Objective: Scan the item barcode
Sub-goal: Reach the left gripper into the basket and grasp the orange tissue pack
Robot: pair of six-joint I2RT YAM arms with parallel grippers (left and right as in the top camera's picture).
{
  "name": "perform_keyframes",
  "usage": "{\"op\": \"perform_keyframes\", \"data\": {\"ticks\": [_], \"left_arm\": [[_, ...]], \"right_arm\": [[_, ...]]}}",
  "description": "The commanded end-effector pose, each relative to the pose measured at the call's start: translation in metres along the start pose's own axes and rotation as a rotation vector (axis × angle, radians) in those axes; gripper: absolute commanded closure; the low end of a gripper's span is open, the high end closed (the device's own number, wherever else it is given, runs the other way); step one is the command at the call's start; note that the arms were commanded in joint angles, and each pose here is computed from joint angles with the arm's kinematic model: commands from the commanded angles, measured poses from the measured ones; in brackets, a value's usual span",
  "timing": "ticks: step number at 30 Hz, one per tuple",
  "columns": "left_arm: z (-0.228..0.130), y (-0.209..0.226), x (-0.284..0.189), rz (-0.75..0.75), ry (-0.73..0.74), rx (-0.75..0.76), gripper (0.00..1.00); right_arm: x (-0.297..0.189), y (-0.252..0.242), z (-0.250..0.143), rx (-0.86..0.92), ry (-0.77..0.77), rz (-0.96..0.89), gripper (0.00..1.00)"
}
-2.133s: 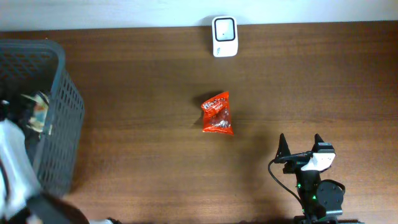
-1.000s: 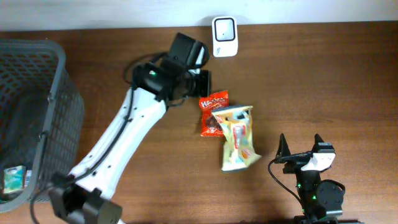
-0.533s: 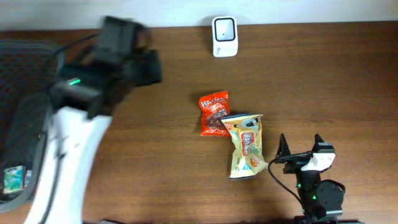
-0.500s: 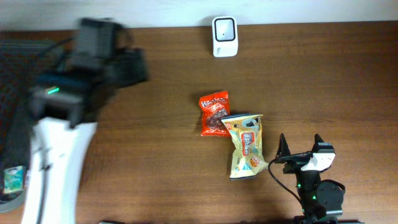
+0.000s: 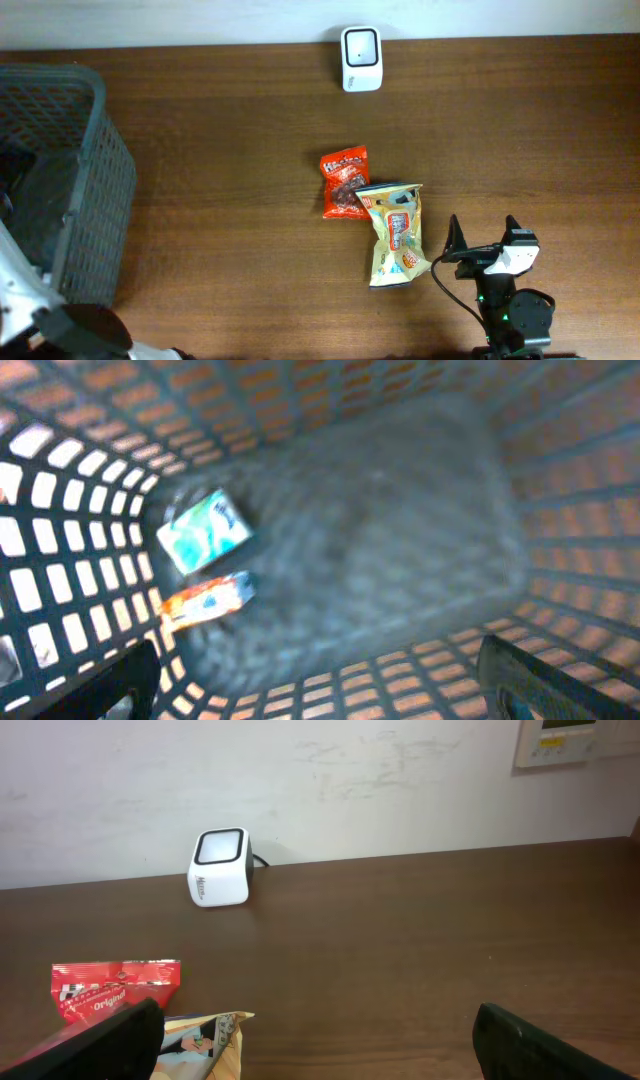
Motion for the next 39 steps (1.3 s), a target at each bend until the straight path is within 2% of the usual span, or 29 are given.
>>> {"op": "perform_keyframes", "data": {"ticks": [1,3,5,12,17,19,20,22,23,25,26,27,28,29,30,33,35,36,38,39], "left_arm": [[-0.009,0.002,0.043,0.086,0.131,-0.001,0.01],[-0.02,-0.002,0.076,0.141,0.232,0.028,0.01],[-0.028,0.0,0.1,0.178,0.268,0.021,0.01],[-0.056,0.047,0.168,0.268,0.342,-0.072,0.01],[-0.084,0.055,0.195,0.282,0.375,-0.072,0.03],[-0.087,0.056,0.197,0.285,0.383,-0.07,0.21],[-0.091,0.055,0.197,0.281,0.396,-0.069,0.33],[-0.096,0.051,0.198,0.251,0.419,-0.076,0.47],[-0.099,0.049,0.197,0.235,0.44,-0.079,0.58],[-0.104,0.051,0.195,0.245,0.462,-0.073,0.54],[-0.107,0.053,0.193,0.254,0.48,-0.069,0.36],[-0.111,0.052,0.19,0.243,0.508,-0.071,0.23],[-0.117,0.047,0.188,0.212,0.545,-0.08,0.14],[-0.119,0.046,0.187,0.202,0.561,-0.083,0.13],[-0.121,0.046,0.186,0.203,0.568,-0.083,0.0],[-0.126,0.049,0.182,0.216,0.597,-0.077,0.01],[-0.131,0.045,0.179,0.19,0.634,-0.086,0.09],[-0.133,0.046,0.177,0.192,0.645,-0.086,0.25],[-0.134,0.046,0.176,0.195,0.651,-0.085,0.66],[-0.134,0.045,0.176,0.191,0.653,-0.086,0.79]], "right_arm": [[0.0,-0.001,-0.003,0.004,0.006,-0.004,0.01],[0.0,-0.001,-0.003,0.004,0.006,-0.004,0.02],[0.0,-0.001,-0.003,0.004,0.006,-0.004,0.02],[0.0,-0.001,-0.003,0.004,0.006,-0.004,0.02],[0.0,-0.001,-0.003,0.004,0.006,-0.004,0.02],[0.0,-0.001,-0.003,0.004,0.006,-0.004,0.02],[0.0,-0.001,-0.003,0.004,0.006,-0.004,0.02],[0.0,-0.001,-0.003,0.004,0.006,-0.004,0.02],[0.0,-0.001,-0.003,0.004,0.006,-0.004,0.02],[0.0,-0.001,-0.003,0.004,0.006,-0.004,0.02],[0.0,-0.001,-0.003,0.004,0.006,-0.004,0.02],[0.0,-0.001,-0.003,0.004,0.006,-0.004,0.01],[0.0,-0.001,-0.003,0.004,0.006,-0.004,0.02],[0.0,-0.001,-0.003,0.004,0.006,-0.004,0.02],[0.0,-0.001,-0.003,0.004,0.006,-0.004,0.02],[0.0,-0.001,-0.003,0.004,0.006,-0.004,0.02],[0.0,-0.001,-0.003,0.004,0.006,-0.004,0.01],[0.0,-0.001,-0.003,0.004,0.006,-0.004,0.02],[0.0,-0.001,-0.003,0.004,0.006,-0.004,0.02],[0.0,-0.001,-0.003,0.004,0.006,-0.004,0.02]]}}
Point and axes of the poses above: each gripper's point midway between its finger pads, its own x axis out along the fingers, its own y axis along the line the jaws close on, z = x × y, the point moved 3 cm from there along -x, back along the fingers, and after that the axes turned 3 degrees about x, right-handed, at the moved point
